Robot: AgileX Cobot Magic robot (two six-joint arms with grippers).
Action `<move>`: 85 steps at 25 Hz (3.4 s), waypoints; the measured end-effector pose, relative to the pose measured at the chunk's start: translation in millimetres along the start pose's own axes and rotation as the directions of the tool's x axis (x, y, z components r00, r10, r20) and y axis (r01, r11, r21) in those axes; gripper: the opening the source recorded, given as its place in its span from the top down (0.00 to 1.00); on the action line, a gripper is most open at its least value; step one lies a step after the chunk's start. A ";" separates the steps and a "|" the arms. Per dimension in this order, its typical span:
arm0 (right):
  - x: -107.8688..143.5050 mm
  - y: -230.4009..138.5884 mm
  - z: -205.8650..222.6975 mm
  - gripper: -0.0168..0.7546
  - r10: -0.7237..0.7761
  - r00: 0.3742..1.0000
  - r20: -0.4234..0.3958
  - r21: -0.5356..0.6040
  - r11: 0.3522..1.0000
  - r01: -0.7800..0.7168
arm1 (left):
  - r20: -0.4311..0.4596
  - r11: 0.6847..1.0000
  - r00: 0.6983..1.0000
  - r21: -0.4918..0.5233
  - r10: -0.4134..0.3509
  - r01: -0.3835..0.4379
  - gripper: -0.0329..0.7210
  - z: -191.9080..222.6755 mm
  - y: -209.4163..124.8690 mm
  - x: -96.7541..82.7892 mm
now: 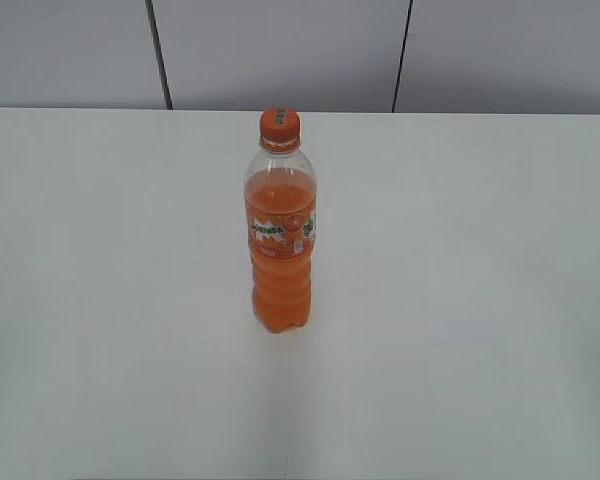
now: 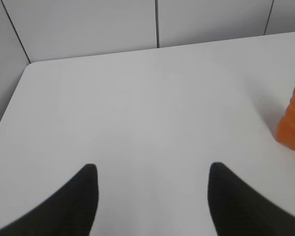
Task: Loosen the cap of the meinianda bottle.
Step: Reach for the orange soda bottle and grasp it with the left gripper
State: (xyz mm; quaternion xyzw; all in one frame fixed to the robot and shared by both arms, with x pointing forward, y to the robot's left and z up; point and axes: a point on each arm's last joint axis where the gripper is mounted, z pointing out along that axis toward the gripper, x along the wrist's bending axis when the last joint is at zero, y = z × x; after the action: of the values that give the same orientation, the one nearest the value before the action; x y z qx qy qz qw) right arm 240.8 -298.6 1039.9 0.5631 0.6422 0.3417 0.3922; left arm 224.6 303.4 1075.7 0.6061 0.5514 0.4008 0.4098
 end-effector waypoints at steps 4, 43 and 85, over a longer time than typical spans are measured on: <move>0.0 0.0 0.0 0.22 0.000 1.000 0.000 0.000 1.000 0.000 | 0.000 0.999 1.000 -0.054 -0.001 0.001 0.38 -1.9 5.8 0.0; 0.0 0.0 0.0 0.22 0.000 1.000 0.000 0.000 1.000 0.000 | -0.006 0.897 1.000 -0.442 0.017 -0.018 0.38 124.9 40.7 -1.7; 0.0 0.0 0.0 0.22 0.000 1.000 0.000 0.000 1.000 0.000 | 0.787 0.964 0.558 -0.193 0.263 -0.182 0.22 302.8 -47.8 -83.8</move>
State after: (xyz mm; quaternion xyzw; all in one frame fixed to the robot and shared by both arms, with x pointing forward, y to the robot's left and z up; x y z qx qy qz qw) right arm 240.8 -298.6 1039.9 0.5631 0.6422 0.3417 0.3922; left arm 486.4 206.0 924.2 0.7671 0.2064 0.1552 0.5873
